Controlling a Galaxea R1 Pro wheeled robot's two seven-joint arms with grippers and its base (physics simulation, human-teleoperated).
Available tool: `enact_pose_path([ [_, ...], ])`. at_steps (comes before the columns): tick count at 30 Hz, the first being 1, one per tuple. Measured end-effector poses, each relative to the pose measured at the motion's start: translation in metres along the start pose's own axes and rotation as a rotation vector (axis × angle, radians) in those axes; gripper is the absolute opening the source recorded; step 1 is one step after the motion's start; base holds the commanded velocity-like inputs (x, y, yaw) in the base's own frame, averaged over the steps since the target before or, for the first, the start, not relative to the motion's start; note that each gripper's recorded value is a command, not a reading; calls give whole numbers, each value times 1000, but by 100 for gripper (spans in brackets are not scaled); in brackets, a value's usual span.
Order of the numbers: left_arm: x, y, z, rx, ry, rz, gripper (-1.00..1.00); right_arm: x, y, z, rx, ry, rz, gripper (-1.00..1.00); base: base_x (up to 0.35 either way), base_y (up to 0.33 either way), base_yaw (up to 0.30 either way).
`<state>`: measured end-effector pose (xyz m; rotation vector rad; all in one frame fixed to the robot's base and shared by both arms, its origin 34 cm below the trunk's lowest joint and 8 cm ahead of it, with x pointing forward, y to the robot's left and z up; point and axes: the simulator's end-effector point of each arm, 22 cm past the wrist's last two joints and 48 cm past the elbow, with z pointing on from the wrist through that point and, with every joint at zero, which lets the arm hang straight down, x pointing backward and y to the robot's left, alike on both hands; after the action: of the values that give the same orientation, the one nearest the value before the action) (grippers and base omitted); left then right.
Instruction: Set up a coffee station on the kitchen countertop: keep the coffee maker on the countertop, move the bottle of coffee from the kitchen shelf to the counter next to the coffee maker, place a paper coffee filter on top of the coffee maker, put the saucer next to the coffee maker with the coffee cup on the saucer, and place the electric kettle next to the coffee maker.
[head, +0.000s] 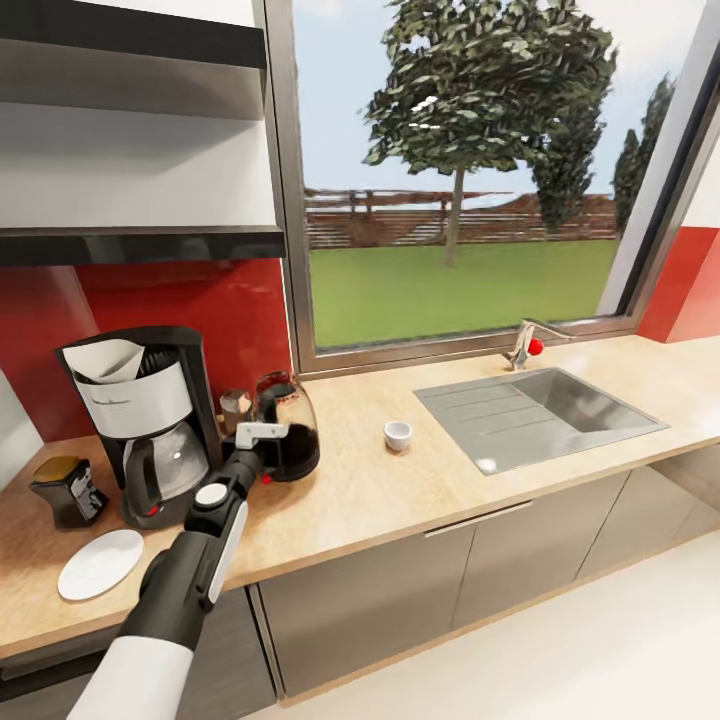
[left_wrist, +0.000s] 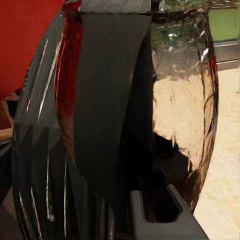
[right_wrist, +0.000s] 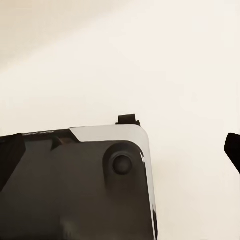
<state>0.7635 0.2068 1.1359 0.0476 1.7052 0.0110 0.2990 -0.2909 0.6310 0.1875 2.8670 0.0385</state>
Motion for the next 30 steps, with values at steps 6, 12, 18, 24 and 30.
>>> enact_pose_path([
  [6, 8, 7, 2, -39, -5, 3, -100, -1, 0, 0, 0, -3, -1, 100, 0, 0, 0],
  [12, 9, 9, 2, -50, -3, 1, -100, -1, -1, 0, 1, -3, -1, 100, 0, 0, 0],
  [18, 10, 10, 2, -50, 0, 4, -100, -1, -1, 0, 1, -2, -1, 100, 82, 0, 0],
  [24, 26, 10, 0, -51, 28, 7, -100, -1, -1, 0, 1, -2, -2, 100, 14, 0, 0],
  [30, 32, 9, -1, -47, 38, 9, -100, 0, -1, 0, 2, -1, -1, 100, 1, 0, 0],
])
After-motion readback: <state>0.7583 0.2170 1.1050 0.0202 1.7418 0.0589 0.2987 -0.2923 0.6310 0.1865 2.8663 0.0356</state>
